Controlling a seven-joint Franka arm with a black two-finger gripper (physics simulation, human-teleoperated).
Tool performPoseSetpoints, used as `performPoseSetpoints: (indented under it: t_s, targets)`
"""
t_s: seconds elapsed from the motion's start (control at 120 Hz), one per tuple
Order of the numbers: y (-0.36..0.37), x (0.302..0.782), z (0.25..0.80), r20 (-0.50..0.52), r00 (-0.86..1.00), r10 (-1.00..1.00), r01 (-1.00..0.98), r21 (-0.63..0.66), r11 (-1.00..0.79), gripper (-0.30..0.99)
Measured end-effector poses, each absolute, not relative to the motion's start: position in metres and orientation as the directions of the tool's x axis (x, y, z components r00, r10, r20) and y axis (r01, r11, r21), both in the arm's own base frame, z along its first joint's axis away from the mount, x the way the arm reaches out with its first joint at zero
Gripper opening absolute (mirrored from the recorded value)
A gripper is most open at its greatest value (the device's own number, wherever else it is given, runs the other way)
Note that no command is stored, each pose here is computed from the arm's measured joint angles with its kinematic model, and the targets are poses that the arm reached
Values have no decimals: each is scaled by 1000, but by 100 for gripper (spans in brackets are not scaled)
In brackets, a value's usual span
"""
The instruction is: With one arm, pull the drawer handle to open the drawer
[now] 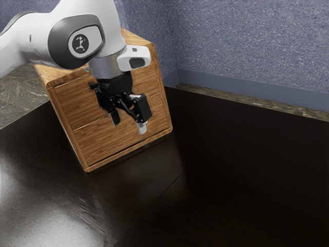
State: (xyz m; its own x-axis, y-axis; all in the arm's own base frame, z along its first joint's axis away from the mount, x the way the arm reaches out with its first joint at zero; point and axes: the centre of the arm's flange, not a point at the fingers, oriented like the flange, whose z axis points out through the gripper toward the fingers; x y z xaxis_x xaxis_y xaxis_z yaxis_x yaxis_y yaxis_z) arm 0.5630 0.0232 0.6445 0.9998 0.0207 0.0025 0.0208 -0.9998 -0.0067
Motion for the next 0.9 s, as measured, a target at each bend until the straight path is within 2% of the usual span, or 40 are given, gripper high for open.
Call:
performPoseSetpoints:
  t_s: [0.175,0.292,0.342,0.425,0.5,0.725,0.9]
  targets:
    - [125,547,644,-23,984,178,178,-6,-984,69]
    - [146,541,644,-33,979,201,201,-5,-979,69]
    - [138,539,653,-18,983,182,182,-6,-983,69]
    - [104,503,724,117,987,111,111,8,-994,69]
    - [72,490,753,182,983,39,40,-3,-999,69]
    - [-8,542,719,183,963,-196,-167,-159,-973,69]
    - [-26,552,715,198,934,-297,-253,-219,-942,69]
